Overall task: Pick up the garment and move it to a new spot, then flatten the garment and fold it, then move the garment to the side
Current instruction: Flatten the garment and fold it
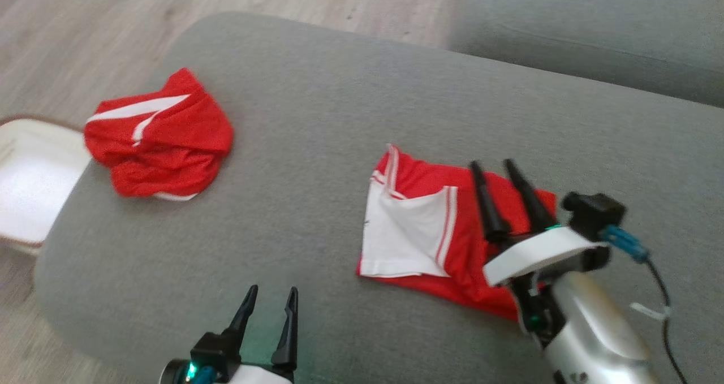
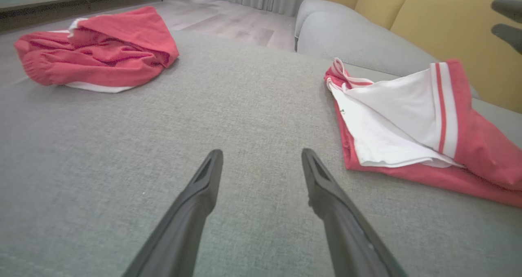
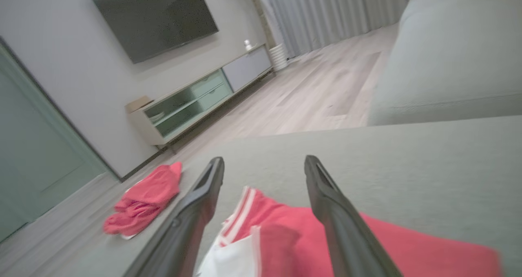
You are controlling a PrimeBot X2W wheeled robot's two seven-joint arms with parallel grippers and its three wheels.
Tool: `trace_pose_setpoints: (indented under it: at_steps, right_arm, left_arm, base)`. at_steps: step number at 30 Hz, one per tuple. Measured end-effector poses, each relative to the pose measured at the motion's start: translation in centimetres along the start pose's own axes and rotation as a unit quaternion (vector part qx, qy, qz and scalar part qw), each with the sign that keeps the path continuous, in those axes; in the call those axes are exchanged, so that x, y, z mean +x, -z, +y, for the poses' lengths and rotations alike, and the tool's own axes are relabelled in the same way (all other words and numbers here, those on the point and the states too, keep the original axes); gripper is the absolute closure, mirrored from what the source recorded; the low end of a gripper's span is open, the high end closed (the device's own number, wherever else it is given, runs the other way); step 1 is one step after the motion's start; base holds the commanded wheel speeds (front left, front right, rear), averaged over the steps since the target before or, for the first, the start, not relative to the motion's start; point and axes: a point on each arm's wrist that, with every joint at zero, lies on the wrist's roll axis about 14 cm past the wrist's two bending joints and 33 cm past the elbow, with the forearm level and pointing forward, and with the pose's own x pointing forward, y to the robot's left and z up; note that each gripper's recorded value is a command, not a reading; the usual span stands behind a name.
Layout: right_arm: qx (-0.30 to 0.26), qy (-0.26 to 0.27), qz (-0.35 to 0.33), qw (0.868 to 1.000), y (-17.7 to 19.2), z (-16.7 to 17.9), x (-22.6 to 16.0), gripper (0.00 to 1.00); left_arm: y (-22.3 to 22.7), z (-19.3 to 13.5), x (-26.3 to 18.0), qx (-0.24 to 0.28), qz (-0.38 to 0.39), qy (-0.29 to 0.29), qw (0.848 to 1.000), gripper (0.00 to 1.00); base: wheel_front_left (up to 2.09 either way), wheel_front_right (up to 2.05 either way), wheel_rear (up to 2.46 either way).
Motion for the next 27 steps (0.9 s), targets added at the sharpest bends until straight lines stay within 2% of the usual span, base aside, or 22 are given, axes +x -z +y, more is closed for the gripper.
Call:
trace_pose_setpoints:
  at_steps: [5,9,12,20,27]
  right_arm:
    - [-0.028,0.1,-0.032,0.994,-2.0,-6.1,-3.7,0.0]
    - [-0.051,0.178,-0.037,0.982,-2.3,-10.3,-8.0,0.0]
    - [-0.067,0.219,-0.039,0.973,-2.5,-12.2,-10.7,0.0]
    - [-0.074,0.289,-0.027,0.954,-1.2,-14.5,-16.4,0.0]
    - [-0.081,0.303,-0.011,0.95,-0.2,-14.7,-17.9,0.0]
  left_arm:
    - [-0.5,-1.6,1.1,0.007,-0.005,0.031,0.999,0.0]
    - [-1.1,-2.8,2.0,0.018,-0.011,0.053,0.998,0.0]
    - [-1.6,-3.4,2.7,0.026,-0.016,0.063,0.998,0.0]
    - [-2.0,-5.1,3.4,0.043,-0.023,0.092,0.995,0.0]
    - [-2.0,-5.8,3.2,0.047,-0.025,0.1,0.994,0.0]
  base:
    - [0.0,0.0,0.0]
    - [0.0,0.0,0.0]
    - [0.0,0.0,0.0]
    - [0.0,0.0,0.0]
    - [0.0,0.0,0.0]
